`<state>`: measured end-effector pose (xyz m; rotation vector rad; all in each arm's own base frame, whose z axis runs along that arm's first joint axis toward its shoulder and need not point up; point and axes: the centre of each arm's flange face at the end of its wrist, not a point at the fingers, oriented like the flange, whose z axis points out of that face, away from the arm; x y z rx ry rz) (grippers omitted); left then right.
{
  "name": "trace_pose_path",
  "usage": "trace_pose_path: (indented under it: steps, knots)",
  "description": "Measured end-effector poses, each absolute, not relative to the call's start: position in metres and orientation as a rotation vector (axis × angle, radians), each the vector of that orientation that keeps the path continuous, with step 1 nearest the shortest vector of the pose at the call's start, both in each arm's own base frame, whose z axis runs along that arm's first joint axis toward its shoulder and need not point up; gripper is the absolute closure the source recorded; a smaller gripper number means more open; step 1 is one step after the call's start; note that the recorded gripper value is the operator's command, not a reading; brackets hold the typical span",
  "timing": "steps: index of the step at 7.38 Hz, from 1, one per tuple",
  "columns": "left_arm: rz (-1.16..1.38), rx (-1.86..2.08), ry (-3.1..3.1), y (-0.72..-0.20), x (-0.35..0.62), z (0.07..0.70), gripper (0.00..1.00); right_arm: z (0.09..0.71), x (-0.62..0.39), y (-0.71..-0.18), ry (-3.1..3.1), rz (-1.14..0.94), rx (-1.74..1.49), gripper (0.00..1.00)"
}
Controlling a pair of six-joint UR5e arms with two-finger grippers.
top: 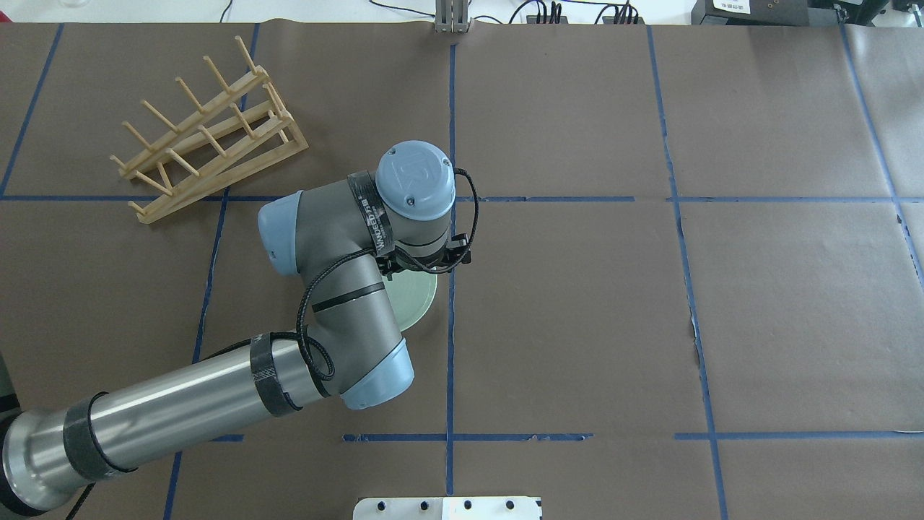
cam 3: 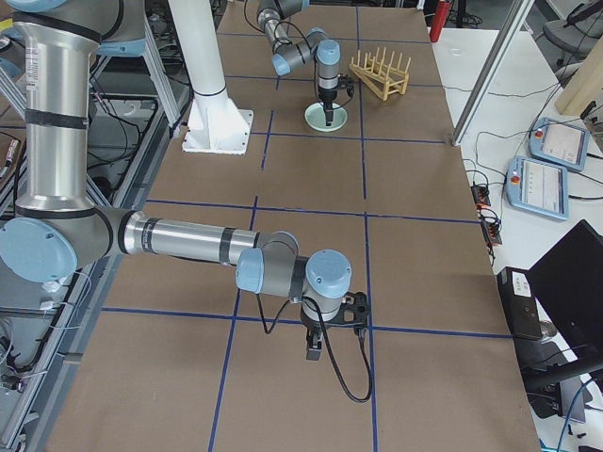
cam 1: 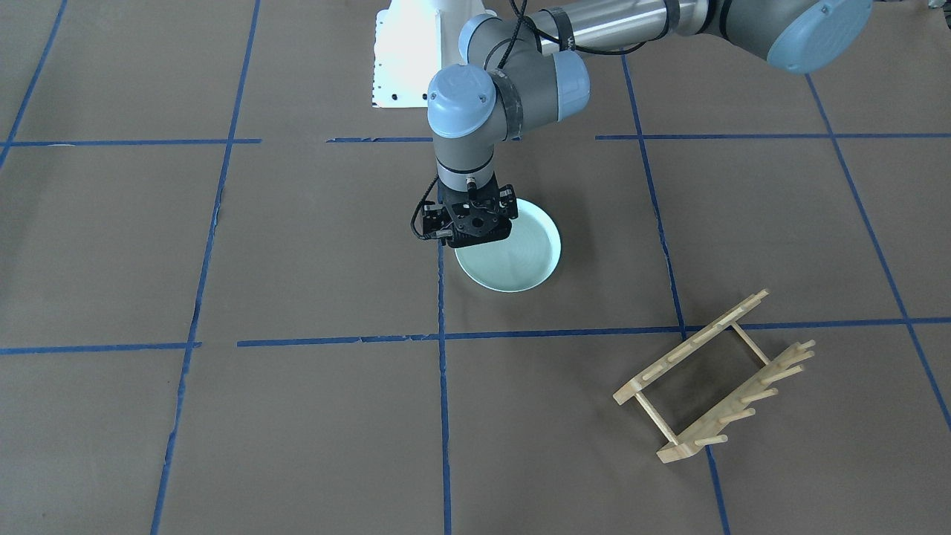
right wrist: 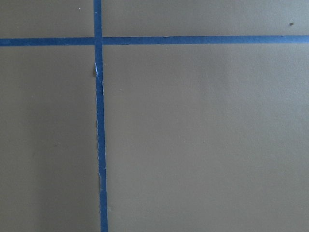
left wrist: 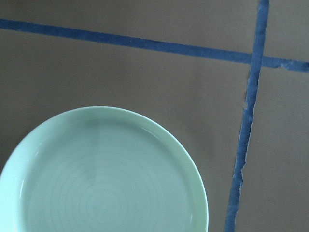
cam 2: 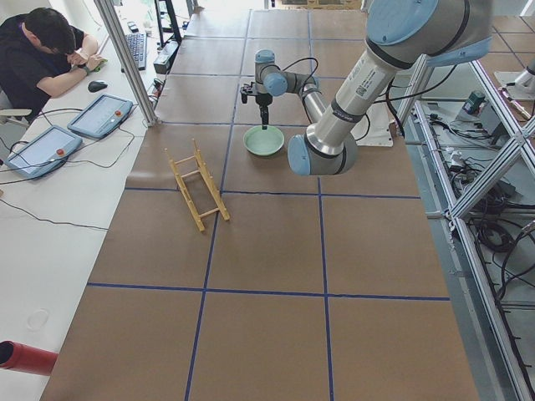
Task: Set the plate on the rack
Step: 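Close the left gripper on the plate rim and grip it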
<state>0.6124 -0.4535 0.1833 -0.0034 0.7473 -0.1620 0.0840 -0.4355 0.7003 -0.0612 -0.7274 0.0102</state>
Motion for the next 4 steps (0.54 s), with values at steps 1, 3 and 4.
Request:
trace_pose_path:
  steps: [1,3,4]
  knots:
    - [-0.158,0.001,0.751,-0.453,0.62,0.189,0.08,0.7,0.084,-0.435,-0.727,0.01,-0.061,0.0]
    - [-0.158,0.021,0.753,-0.454,0.627,0.198,0.28,0.7,0.084,-0.435,-0.727,0.01,-0.061,0.0]
    - [-0.158,0.027,0.758,-0.455,0.629,0.2,0.4,0.7,0.084,-0.435,-0.727,0.01,-0.061,0.0]
